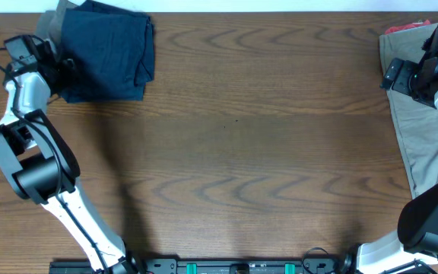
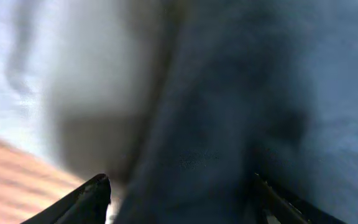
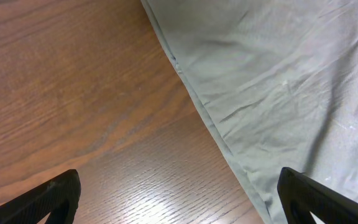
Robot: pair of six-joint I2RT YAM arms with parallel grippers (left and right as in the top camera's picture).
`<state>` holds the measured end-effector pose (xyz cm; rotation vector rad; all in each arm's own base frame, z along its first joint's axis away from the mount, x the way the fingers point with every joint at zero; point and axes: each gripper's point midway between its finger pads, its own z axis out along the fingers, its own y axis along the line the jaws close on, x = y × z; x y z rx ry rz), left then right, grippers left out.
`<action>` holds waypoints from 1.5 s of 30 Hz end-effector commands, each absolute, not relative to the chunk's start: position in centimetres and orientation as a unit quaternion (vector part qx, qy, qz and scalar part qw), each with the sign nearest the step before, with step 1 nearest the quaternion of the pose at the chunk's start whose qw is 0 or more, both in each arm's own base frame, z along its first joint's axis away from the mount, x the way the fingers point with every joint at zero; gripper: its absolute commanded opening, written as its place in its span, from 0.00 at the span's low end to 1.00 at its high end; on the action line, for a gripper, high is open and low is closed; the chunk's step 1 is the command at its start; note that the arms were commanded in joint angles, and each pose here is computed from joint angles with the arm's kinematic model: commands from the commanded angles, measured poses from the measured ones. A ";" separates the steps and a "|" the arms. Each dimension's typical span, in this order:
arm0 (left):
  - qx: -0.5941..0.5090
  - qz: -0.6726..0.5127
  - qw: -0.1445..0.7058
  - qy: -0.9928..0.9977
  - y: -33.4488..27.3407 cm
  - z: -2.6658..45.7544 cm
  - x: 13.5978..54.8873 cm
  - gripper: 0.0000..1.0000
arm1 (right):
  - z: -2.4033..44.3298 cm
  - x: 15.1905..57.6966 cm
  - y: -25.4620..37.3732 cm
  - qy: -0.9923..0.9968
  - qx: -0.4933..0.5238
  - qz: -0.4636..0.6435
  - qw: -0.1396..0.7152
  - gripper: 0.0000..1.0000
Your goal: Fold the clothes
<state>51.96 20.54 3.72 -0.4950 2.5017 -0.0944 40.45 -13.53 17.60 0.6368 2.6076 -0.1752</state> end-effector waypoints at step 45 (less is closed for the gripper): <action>-0.150 0.079 0.481 0.860 18.5 22.6 55.7 0.06 | 17.8 40.6 -13.9 0.944 0.229 -0.070 0.226 0.99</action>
